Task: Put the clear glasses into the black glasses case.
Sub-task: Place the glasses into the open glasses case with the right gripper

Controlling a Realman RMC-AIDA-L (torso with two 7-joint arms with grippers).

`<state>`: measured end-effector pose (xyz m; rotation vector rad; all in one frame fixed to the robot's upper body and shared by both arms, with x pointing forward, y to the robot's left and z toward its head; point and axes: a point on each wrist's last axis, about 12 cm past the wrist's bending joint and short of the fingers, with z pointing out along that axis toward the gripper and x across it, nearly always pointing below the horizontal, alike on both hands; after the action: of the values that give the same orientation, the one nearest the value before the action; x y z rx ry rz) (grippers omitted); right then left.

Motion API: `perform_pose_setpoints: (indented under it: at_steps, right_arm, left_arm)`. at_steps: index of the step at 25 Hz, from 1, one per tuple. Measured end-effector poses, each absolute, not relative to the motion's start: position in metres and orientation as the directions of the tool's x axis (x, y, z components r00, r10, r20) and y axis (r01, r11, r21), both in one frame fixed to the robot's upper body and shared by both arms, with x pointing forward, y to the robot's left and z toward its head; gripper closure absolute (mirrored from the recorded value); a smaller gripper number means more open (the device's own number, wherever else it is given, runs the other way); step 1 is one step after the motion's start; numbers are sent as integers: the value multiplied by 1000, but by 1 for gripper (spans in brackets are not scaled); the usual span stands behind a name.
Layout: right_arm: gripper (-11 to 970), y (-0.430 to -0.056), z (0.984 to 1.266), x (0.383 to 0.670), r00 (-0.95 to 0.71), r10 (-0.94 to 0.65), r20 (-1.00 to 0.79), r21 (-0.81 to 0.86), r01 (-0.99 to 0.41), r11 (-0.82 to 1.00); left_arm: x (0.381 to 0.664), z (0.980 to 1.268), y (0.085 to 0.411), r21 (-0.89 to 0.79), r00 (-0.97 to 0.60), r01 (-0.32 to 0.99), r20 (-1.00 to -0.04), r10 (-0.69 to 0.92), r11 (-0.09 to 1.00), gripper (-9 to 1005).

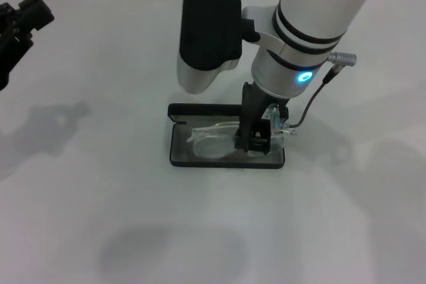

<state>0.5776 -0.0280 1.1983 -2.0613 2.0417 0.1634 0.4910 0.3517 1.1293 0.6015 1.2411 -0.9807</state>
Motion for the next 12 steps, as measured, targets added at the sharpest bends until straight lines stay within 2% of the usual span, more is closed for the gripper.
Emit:
perform_pose_setpoints:
  at_steps: [12]
  right_arm:
    - [911,-27,1197,579,23,-968,-252,-95,-996,1]
  left_arm:
    - [489,1125,351,-124,23,863,-959,-283,489,925]
